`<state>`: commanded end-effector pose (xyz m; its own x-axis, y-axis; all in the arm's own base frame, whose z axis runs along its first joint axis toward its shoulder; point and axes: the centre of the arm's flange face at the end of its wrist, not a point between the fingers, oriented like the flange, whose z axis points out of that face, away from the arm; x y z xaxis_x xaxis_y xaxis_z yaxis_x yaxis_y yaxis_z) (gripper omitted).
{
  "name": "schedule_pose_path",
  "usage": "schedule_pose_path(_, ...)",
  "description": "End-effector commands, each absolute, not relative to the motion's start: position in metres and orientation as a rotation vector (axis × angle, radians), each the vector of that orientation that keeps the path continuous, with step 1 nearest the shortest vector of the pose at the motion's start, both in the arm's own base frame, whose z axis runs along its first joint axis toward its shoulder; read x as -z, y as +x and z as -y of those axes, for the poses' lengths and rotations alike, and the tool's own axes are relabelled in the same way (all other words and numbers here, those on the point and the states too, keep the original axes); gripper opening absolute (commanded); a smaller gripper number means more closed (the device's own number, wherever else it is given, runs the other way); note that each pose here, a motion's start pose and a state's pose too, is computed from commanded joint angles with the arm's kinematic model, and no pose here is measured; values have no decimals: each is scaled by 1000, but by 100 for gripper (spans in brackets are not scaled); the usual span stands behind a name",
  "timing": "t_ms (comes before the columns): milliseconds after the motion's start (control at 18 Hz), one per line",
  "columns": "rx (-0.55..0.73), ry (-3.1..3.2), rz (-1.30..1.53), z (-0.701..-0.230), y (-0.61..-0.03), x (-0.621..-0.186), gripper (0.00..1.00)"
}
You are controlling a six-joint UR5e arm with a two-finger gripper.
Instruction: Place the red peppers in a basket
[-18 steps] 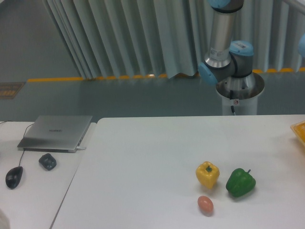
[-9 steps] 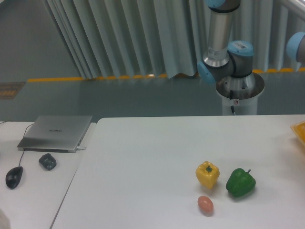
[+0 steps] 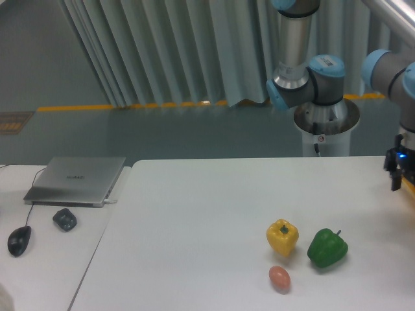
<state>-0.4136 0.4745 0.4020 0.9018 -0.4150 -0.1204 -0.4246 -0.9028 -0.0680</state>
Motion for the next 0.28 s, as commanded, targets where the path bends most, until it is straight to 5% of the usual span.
schedule_pose_path(278, -145, -2977, -642, -484, -404, -397, 100)
